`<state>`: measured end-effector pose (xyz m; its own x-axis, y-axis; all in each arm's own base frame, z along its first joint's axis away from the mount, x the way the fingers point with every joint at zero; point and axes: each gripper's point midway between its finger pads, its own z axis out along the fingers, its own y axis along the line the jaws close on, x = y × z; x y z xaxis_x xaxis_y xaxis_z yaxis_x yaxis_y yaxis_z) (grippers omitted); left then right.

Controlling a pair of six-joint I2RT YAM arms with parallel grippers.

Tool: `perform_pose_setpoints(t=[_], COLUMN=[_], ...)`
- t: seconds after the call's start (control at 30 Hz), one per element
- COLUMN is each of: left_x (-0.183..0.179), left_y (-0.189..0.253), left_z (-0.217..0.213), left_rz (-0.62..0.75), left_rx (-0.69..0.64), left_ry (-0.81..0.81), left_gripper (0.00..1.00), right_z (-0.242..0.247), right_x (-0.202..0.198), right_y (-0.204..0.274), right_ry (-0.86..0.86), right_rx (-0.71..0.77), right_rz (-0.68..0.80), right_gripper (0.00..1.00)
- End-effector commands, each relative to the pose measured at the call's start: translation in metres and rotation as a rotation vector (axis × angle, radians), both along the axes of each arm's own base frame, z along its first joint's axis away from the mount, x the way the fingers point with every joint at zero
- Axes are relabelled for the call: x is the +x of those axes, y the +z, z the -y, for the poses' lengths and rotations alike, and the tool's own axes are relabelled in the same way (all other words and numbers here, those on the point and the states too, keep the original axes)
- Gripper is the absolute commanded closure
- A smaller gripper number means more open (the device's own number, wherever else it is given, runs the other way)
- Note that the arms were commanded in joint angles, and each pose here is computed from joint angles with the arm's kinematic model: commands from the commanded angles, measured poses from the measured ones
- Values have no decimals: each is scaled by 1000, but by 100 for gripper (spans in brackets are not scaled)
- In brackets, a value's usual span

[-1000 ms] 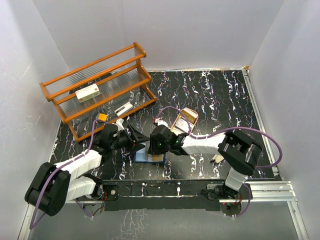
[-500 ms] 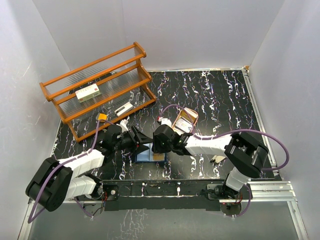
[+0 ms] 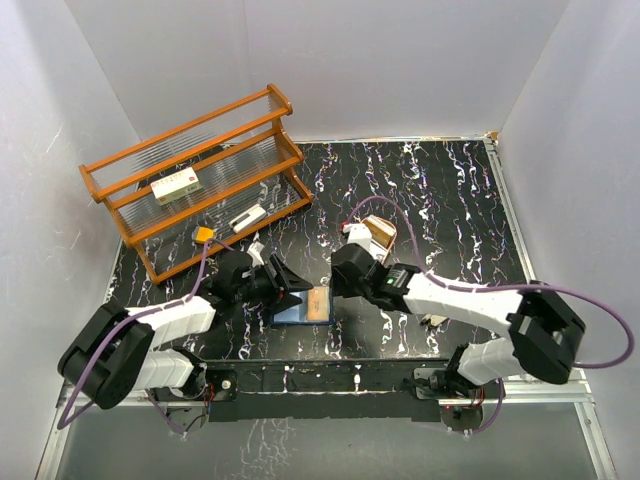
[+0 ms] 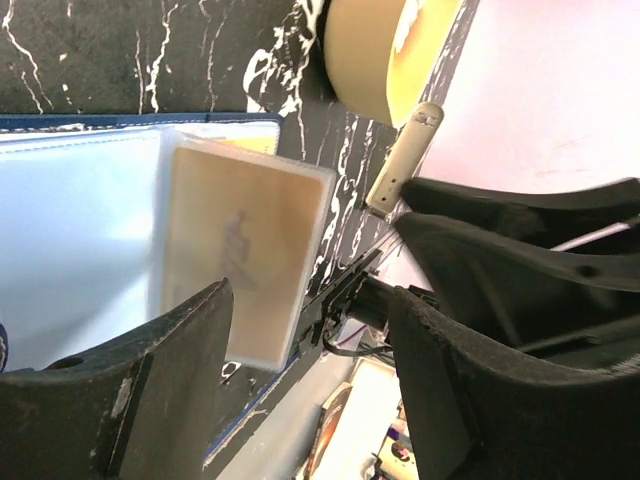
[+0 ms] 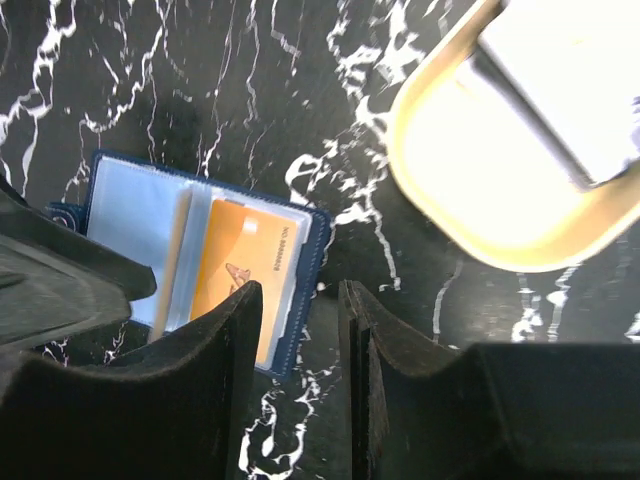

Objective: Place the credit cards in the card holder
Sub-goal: Turn over the card slot in the card holder, then pick up the credit card from the storage box.

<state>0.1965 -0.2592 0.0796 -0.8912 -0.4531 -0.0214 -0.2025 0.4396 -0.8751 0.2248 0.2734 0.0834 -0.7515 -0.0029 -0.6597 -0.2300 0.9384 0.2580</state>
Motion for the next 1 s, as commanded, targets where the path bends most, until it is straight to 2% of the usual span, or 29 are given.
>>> perform_pose_setpoints(t=[0.0,0.13,0.3,0.4,0.53,0.77,0.97], left_x=[6,6,6,5,6,9,12], left_y=[8,8,5,8,18,38,62], left_z=[12,13,2,-5,-17,-43,-67], left_rz=[35,49,91,121,172,263,387], left_rx=[-21,4,121,198,289,450,565], left_ry=[-19,-35,-62,-90,-105,-113,-106], left_gripper=[38,39,37,13,2,1,1], right_z=[29,45,72,89,104,131,132], right_x=[19,37,79,103,132,165,174], right_y=[35,56,71,76,80,66,40], right_ry=[-32,-35,-53,-74,-73,-40,25], right_rx=[-52,-69,-128,-202,-316,-515,-545], right_rz=[127,182,230,238,260,220,159], right_gripper=[64,62,58,55,53,50,49])
